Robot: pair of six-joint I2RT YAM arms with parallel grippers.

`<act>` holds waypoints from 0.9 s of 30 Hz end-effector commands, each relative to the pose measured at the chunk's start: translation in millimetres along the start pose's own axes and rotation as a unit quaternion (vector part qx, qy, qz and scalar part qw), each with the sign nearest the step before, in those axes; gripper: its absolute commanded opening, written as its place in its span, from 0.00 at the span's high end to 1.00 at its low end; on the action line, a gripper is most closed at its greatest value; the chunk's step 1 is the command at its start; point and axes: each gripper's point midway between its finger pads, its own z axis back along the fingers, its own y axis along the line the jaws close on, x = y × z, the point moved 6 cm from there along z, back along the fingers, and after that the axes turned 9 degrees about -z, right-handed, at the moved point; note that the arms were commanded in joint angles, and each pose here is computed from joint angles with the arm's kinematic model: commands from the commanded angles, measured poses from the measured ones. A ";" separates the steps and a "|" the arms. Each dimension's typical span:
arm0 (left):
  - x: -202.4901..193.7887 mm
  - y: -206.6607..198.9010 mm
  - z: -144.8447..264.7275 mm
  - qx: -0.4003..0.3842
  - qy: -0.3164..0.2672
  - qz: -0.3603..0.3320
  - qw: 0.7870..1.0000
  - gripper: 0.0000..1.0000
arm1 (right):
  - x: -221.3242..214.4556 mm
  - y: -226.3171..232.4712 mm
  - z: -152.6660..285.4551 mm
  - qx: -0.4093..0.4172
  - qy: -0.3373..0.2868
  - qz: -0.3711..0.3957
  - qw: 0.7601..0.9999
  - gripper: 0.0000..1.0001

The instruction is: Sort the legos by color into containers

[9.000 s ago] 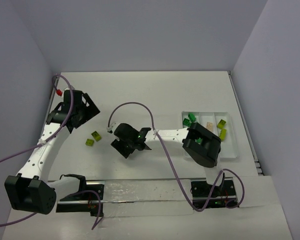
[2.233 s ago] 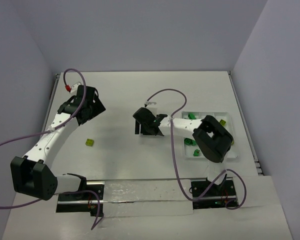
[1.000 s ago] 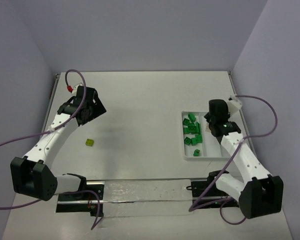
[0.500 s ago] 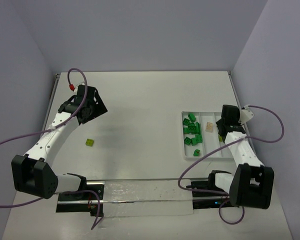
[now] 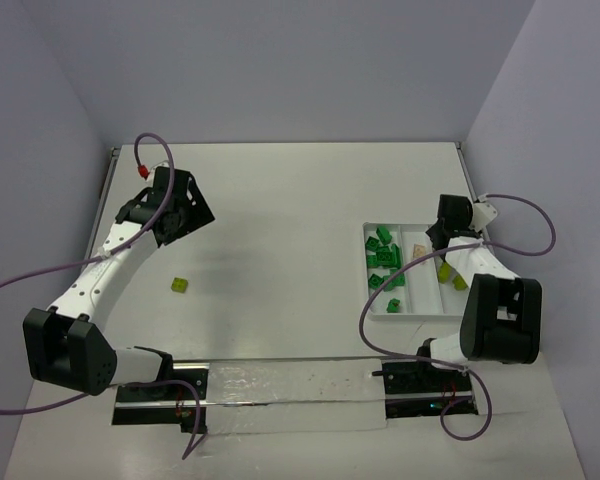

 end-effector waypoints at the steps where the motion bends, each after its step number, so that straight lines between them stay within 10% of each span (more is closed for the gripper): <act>1: 17.9 -4.0 5.4 -0.007 -0.024 0.001 1.000 0.15 | 23.4 23.4 -5.4 0.023 -0.030 -0.008 0.999 0.35; 27: -3.2 20.3 -4.5 0.050 0.001 0.013 0.999 0.15 | 26.0 13.9 60.7 0.135 -0.027 -0.006 0.991 0.24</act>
